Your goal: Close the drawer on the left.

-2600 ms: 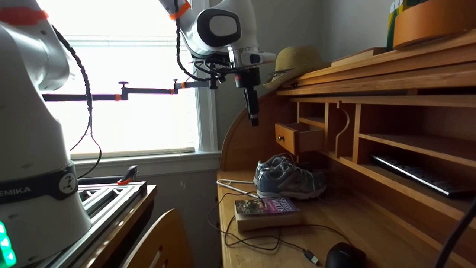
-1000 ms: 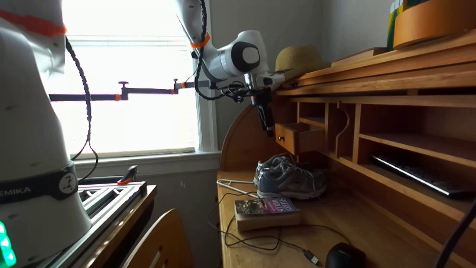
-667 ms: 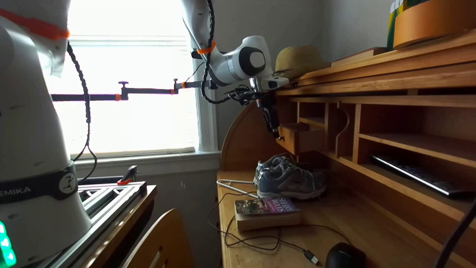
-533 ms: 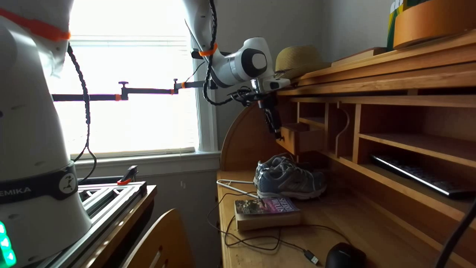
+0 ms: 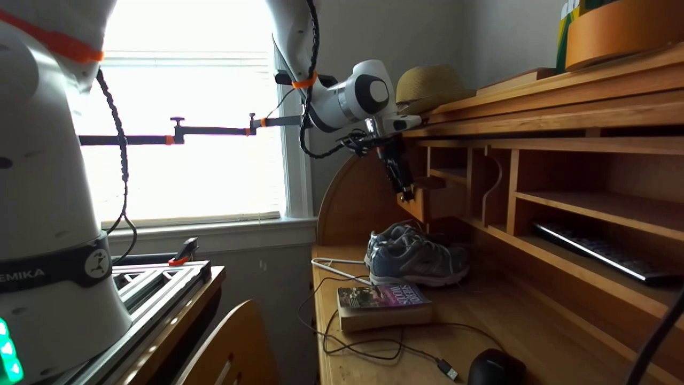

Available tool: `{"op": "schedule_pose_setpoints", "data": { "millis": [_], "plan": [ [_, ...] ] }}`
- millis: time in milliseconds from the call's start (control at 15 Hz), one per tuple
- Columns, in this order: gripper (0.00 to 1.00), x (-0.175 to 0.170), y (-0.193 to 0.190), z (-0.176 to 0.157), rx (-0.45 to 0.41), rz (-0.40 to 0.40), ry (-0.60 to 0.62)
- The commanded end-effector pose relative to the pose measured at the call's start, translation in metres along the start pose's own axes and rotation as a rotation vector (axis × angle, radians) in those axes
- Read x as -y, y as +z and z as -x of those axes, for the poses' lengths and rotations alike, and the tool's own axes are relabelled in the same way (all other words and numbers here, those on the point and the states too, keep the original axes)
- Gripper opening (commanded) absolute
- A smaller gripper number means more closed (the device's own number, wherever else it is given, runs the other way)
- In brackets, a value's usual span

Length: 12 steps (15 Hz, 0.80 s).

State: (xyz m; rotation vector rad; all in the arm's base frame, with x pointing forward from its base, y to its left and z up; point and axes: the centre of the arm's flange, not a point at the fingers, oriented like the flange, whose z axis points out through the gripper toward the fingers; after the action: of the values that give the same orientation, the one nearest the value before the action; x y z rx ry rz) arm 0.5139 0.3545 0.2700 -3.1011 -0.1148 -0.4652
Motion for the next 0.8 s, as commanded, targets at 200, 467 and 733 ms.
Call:
{"op": "schedule_pose_setpoints", "data": {
  "millis": [200,467,733],
  "plan": [
    [1.0,0.006,0.004,-0.017,-0.155,0.013,0.049],
    [1.0,0.008,0.006,-0.02,-0.185,0.02,0.063],
    [1.0,0.009,0.01,-0.02,-0.2,0.034,0.057]
  ]
}}
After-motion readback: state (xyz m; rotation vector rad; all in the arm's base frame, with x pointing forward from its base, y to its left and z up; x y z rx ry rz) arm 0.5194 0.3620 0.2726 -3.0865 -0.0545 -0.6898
